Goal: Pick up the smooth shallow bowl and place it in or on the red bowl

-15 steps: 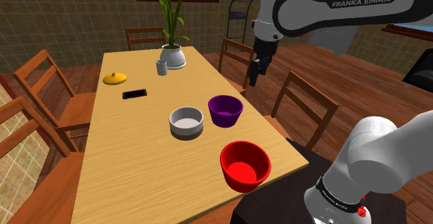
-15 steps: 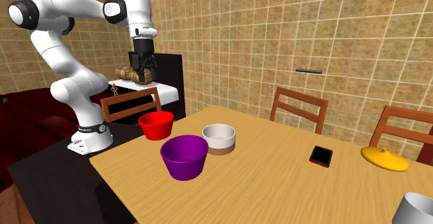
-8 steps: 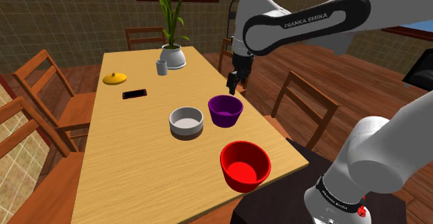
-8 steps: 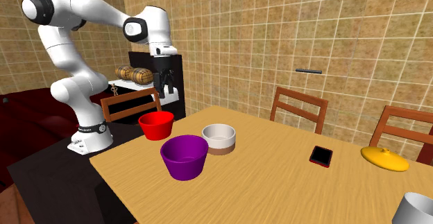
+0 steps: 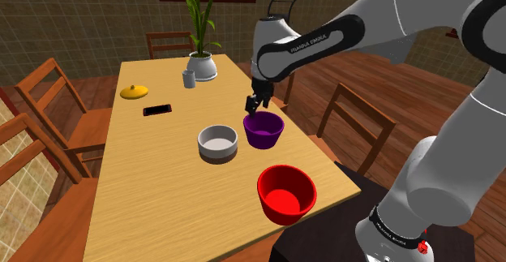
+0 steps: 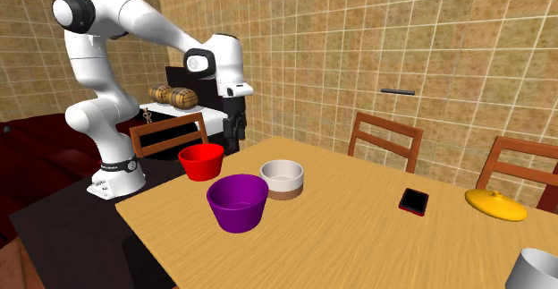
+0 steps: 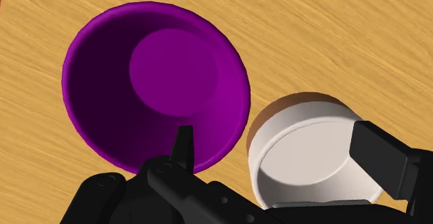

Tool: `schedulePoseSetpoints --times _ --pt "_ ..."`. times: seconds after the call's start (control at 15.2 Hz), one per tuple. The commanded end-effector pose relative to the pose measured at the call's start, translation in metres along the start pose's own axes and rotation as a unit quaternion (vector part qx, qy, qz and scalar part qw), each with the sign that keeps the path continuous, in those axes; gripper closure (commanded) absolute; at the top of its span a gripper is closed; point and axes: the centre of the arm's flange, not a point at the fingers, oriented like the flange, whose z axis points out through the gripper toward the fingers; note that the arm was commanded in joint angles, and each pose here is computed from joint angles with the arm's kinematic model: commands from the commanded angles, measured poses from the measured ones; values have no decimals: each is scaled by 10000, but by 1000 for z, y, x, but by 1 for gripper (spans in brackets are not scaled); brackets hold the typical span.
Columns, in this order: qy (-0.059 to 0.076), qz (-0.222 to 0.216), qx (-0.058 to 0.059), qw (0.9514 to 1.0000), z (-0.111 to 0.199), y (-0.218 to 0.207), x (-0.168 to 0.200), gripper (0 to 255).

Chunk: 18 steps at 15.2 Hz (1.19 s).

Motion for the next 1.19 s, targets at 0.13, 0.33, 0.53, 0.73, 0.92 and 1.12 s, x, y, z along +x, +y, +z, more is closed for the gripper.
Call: schedulePoseSetpoints --times 0.13,0.33,0.53,0.73,0.92,1.12 --pt "20 22 64 10000 38 -6 36 0" --pt "32 37 109 9999 66 -9 64 0" --pt "45 52 155 9999 94 -12 91 0" --pt "58 67 201 9998 122 -14 119 0" --pt "60 70 209 9997 137 -15 123 0" --pt "60 70 209 9997 152 -16 124 0"
